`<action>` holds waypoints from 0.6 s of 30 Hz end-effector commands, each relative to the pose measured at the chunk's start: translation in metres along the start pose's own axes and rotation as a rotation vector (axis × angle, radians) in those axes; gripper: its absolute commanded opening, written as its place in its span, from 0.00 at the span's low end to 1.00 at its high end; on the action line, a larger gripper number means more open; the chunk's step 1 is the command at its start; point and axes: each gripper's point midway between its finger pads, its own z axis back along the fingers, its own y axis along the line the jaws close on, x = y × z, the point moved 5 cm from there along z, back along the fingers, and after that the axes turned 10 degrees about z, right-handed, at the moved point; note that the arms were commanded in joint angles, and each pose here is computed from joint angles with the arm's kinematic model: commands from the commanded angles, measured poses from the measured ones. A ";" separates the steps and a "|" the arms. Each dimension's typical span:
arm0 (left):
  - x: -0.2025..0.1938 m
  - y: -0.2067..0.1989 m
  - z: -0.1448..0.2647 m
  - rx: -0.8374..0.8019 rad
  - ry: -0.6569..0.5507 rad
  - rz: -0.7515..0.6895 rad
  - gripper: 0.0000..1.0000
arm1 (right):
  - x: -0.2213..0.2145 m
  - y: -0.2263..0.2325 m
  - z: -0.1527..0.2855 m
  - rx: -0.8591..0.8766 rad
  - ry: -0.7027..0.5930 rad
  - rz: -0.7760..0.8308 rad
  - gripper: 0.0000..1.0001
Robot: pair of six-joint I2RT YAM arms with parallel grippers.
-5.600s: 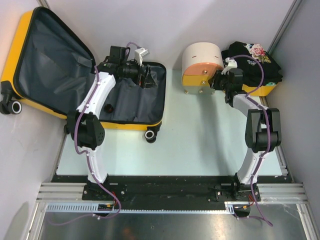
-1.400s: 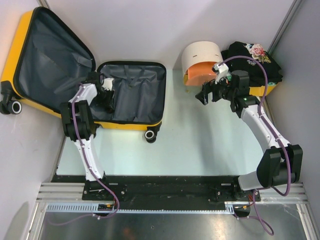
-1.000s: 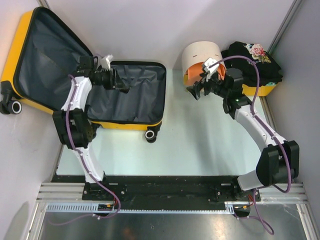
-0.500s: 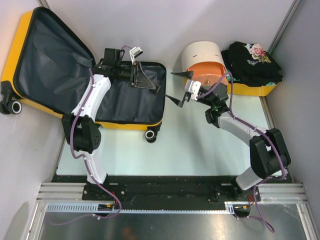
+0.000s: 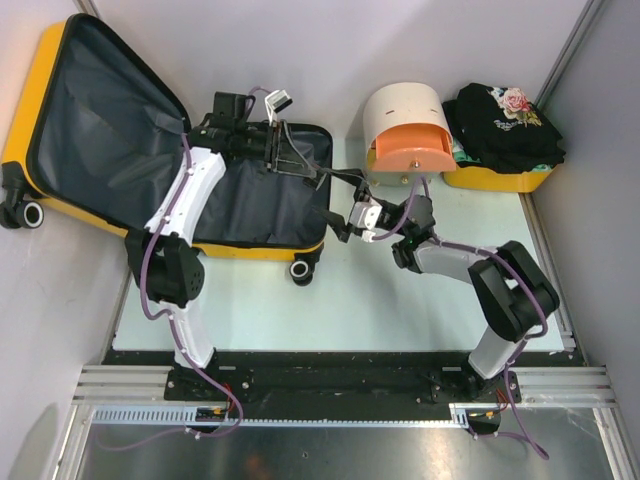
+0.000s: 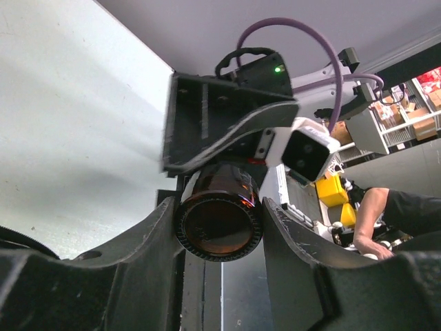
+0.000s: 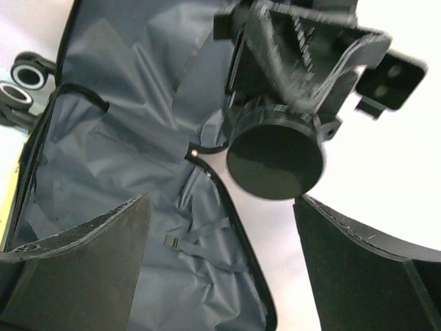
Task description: Open, take out, and arrange the luggage
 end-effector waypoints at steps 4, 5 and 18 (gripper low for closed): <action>-0.006 -0.039 0.000 -0.226 0.107 -0.028 0.00 | 0.020 -0.037 -0.003 -0.216 -0.086 0.207 0.80; -0.006 -0.039 0.000 -0.227 0.109 -0.027 0.00 | 0.019 -0.036 -0.003 -0.221 -0.081 0.214 0.79; -0.005 -0.028 -0.001 -0.231 0.109 0.006 0.00 | 0.027 -0.048 -0.003 -0.278 -0.075 0.273 0.79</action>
